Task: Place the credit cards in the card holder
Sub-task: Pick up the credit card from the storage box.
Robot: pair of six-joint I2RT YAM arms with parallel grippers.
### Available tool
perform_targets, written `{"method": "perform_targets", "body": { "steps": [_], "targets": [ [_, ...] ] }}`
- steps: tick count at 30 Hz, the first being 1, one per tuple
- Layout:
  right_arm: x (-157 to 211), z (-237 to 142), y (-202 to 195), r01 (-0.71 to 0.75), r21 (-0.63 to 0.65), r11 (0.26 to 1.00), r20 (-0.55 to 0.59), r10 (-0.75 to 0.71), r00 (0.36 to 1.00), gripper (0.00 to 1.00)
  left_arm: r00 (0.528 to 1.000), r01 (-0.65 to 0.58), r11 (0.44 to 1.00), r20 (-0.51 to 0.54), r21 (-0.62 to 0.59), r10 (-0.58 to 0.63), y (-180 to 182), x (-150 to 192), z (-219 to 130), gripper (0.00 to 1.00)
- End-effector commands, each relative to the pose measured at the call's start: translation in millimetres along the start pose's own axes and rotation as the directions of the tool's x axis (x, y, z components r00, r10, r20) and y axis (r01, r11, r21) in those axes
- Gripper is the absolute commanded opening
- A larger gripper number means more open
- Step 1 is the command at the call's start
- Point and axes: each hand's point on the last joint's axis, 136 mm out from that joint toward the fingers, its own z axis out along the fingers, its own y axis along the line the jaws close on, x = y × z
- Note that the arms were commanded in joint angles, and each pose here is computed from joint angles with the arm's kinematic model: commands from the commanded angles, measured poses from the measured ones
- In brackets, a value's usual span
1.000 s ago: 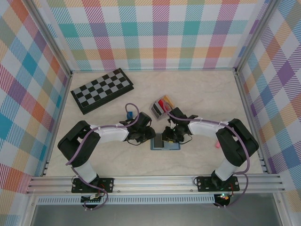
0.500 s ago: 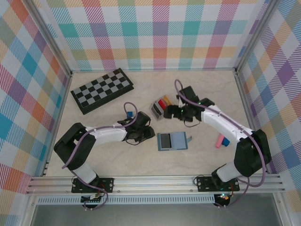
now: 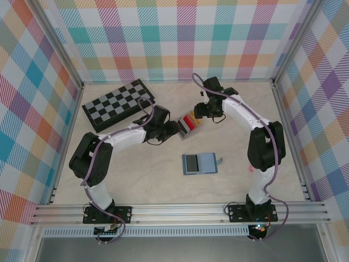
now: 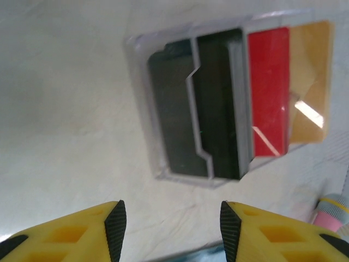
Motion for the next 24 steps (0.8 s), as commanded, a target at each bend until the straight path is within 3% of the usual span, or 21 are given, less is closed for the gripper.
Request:
{"method": "perform_targets", "body": {
  "steps": [1, 13, 24],
  "targets": [
    [-3.3, -7.8, 9.9, 0.024, -0.049, 0.999, -0.022, -0.025, 0.999, 0.65, 0.999, 0.017, 1.0, -0.032, -0.006, -0.018, -4.9, -6.7, 15.4, 0.51],
    [0.5, 6.9, 17.3, 0.027, -0.094, 0.995, -0.049, -0.032, 0.998, 0.57, 0.996, 0.081, 0.997, -0.038, 0.0, -0.081, -8.3, -21.8, 47.0, 0.5],
    [-2.7, 14.3, 6.9, 0.066, -0.034, 0.997, -0.048, -0.068, 0.997, 0.58, 0.995, 0.07, 0.988, -0.062, -0.137, -0.08, 31.6, -9.5, 64.4, 0.47]
  ]
}}
